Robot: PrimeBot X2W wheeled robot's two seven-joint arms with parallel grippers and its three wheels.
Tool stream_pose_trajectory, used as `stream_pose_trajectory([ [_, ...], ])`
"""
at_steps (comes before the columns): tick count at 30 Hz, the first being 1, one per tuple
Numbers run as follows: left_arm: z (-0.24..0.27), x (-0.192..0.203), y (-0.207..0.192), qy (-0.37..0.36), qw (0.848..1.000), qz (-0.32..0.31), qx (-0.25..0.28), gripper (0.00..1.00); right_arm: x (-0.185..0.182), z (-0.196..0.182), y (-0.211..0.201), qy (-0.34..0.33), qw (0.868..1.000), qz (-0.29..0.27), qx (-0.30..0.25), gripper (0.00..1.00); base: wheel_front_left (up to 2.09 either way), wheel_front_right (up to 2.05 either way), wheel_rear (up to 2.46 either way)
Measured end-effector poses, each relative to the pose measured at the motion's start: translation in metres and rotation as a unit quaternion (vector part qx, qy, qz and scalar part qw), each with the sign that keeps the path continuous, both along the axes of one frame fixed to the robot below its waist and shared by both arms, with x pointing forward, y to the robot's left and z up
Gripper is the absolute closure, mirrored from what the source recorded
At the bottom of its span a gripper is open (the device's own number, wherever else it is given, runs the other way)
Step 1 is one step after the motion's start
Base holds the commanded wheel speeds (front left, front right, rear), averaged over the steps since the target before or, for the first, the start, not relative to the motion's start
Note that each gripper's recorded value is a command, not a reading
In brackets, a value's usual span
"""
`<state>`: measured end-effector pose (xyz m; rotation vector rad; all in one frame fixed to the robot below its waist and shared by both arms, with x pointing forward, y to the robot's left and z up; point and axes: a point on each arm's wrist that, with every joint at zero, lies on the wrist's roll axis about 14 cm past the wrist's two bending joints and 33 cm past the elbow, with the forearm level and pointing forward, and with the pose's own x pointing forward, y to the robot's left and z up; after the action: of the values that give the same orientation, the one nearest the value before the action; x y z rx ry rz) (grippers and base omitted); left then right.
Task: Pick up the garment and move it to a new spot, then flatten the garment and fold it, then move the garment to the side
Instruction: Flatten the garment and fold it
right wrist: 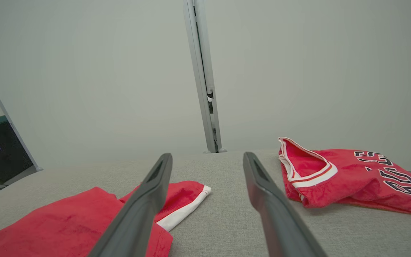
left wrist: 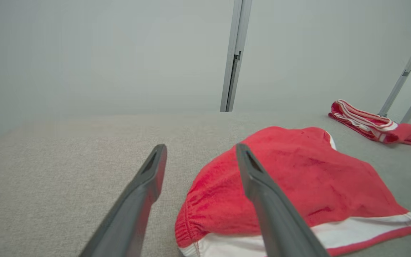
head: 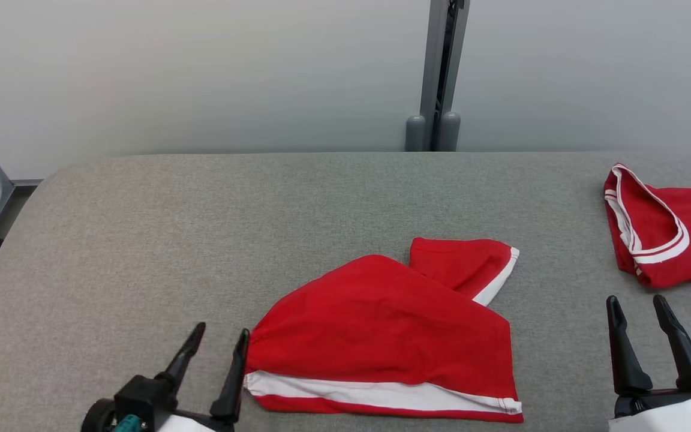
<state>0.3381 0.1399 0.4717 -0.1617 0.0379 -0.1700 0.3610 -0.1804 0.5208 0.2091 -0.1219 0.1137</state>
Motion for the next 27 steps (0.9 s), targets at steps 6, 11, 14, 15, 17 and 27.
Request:
stream_pose_trajectory([
  [6, 0.033, 0.006, 0.036, -0.053, 0.997, 0.056, 0.007, 0.00, 0.000, 0.004, 0.003, -0.007, 1.000, 0.004, 0.000, 0.00, 0.00, 0.00, 0.00],
  [11, 0.043, 0.004, 0.066, -0.069, 0.992, 0.099, 0.017, 0.00, -0.002, 0.008, 0.004, -0.013, 1.000, 0.005, 0.000, 0.00, 0.00, 0.00, 0.00],
  [14, 0.044, 0.001, 0.077, -0.070, 0.990, 0.116, 0.022, 0.00, -0.004, 0.009, 0.003, -0.014, 1.000, 0.005, 0.000, 0.00, 0.00, 0.00, 0.00],
  [15, 0.043, -0.001, 0.081, -0.069, 0.990, 0.122, 0.022, 0.00, -0.005, 0.008, 0.003, -0.013, 1.000, 0.004, 0.000, 0.00, 0.00, 0.00, 0.00],
  [17, 0.042, -0.002, 0.085, -0.068, 0.989, 0.129, 0.025, 0.00, -0.008, 0.007, 0.003, -0.011, 1.000, 0.003, 0.002, 0.00, 0.00, 0.00, 0.00],
  [27, 0.026, -0.005, 0.077, -0.044, 0.991, 0.125, 0.025, 0.00, -0.020, -0.008, 0.000, 0.011, 1.000, -0.001, -0.002, 0.00, 0.00, 0.00, 0.00],
])
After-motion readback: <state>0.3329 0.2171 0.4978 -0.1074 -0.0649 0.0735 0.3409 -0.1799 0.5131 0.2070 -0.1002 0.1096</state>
